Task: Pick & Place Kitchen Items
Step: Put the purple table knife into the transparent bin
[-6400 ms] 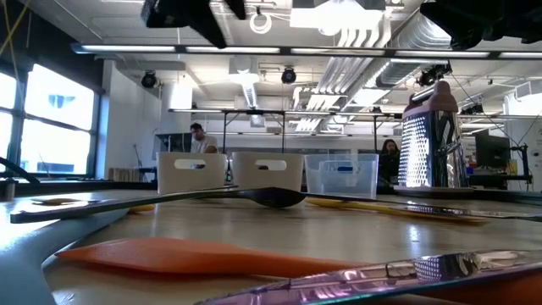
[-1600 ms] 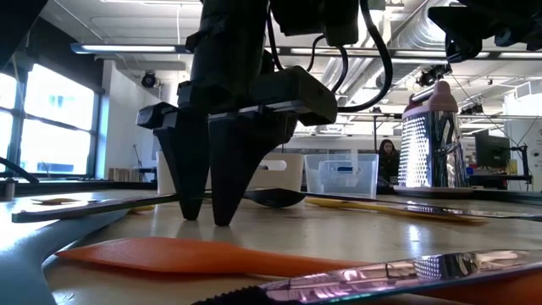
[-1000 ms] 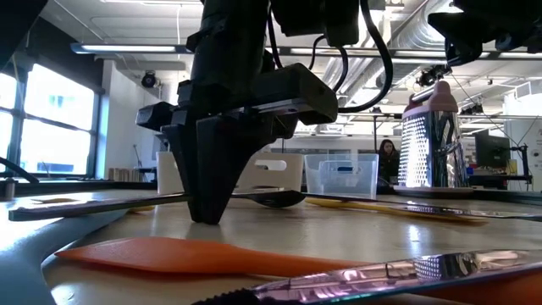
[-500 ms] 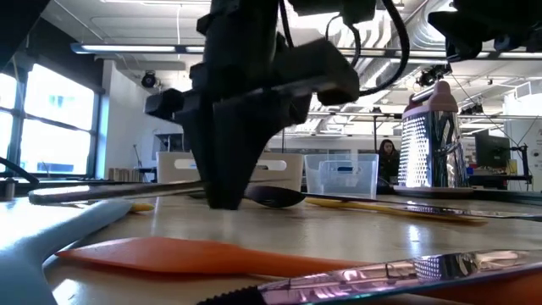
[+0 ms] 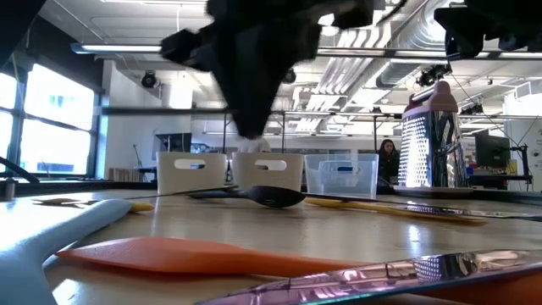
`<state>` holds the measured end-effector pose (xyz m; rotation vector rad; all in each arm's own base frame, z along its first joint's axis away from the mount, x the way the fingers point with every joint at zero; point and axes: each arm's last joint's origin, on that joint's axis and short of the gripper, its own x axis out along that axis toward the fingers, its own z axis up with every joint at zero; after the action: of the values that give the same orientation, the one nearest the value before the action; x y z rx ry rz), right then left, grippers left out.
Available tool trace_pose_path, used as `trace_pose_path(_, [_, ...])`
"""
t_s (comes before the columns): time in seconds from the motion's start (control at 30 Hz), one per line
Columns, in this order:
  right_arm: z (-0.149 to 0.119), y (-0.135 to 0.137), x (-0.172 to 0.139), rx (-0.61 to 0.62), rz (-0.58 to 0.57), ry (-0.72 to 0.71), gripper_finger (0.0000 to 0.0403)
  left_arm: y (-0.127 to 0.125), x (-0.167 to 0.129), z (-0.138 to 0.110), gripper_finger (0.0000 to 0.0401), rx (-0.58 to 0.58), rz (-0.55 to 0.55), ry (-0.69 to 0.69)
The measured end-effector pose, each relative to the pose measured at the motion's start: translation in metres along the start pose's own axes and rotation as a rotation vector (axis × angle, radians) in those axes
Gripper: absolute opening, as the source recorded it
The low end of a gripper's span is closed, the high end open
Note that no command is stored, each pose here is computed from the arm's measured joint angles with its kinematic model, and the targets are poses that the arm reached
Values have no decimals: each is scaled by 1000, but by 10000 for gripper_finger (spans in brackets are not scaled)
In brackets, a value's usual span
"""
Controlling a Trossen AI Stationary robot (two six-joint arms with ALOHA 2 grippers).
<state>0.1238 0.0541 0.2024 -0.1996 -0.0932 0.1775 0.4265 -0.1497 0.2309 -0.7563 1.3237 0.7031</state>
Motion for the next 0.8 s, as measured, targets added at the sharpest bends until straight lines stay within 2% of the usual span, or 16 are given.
trace_pose_path(0.1, [0,0,0,43,6,-2,192,-3,-18,7,37,46,-21,-131])
trace_pose_path(0.3, [0,0,0,107,5,-1,192,-12,-54,21,37,158,-42,-483])
trace_pose_path(0.5, [1,0,0,137,2,-8,192,-23,-73,31,38,266,-74,-711])
trace_pose_path(0.63, [5,-1,0,168,-11,-47,192,-23,-76,37,38,286,-12,-817])
trace_pose_path(0.73, [9,-3,0,200,-21,-95,192,-20,-70,40,38,274,78,-894])
trace_pose_path(0.8, [11,-4,-1,241,-63,-115,192,-20,-66,41,38,269,119,-932])
